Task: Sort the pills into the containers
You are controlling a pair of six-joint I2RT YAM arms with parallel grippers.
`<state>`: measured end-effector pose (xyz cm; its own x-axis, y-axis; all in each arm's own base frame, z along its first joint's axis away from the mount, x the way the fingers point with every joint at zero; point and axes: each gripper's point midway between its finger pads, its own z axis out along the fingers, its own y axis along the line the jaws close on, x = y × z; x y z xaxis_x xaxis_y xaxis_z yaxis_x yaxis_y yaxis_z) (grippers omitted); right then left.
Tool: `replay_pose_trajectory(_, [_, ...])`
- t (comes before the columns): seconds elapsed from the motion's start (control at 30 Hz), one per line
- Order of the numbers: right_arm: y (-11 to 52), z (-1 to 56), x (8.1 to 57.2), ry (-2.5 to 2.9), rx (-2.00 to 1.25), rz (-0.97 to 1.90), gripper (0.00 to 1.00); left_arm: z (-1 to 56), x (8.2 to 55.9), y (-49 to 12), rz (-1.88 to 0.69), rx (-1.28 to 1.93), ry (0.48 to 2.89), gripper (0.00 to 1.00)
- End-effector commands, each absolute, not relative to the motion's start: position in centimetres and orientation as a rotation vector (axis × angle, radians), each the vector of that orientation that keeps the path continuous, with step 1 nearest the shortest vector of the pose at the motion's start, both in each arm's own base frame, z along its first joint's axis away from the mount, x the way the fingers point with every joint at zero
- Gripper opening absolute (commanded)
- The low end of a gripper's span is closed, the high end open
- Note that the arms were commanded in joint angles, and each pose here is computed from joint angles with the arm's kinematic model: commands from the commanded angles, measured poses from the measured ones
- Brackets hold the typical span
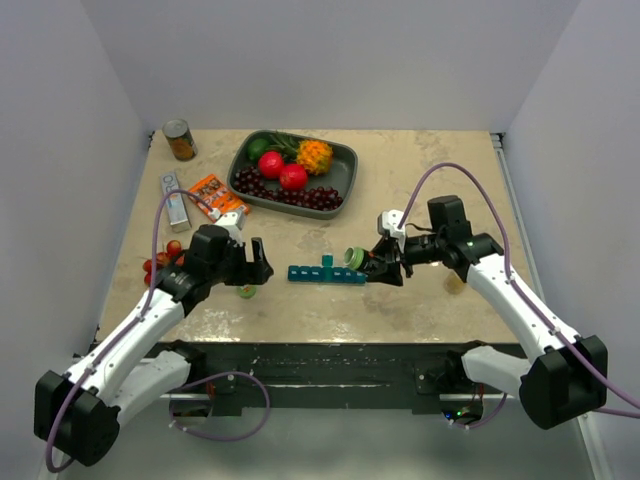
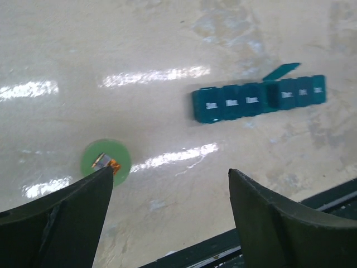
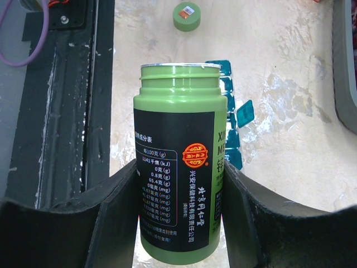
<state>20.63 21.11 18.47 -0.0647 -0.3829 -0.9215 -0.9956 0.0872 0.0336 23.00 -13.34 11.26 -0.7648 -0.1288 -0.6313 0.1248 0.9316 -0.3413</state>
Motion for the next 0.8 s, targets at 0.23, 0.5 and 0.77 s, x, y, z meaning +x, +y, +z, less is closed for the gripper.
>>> replay_pose_trajectory(0.23, [21.5, 22.6, 20.8, 1.450, -1.373, 0.980, 0.00, 18.5, 22.8, -17.0, -0.761, 0.218, 2.133, 0.89])
replay_pose_trajectory(0.5, [21.3, 23.0, 21.2, 1.462, -1.354, 0.964, 0.00, 22.4, 21.9, -19.0, -0.947, 0.256, 2.003, 0.89])
replay_pose_trajectory(0.77, [21.2, 24.1, 22.0, 1.479, -1.332, 0.941, 0.00, 25.9, 20.8, -21.4, -1.183, 0.265, 1.884, 0.89])
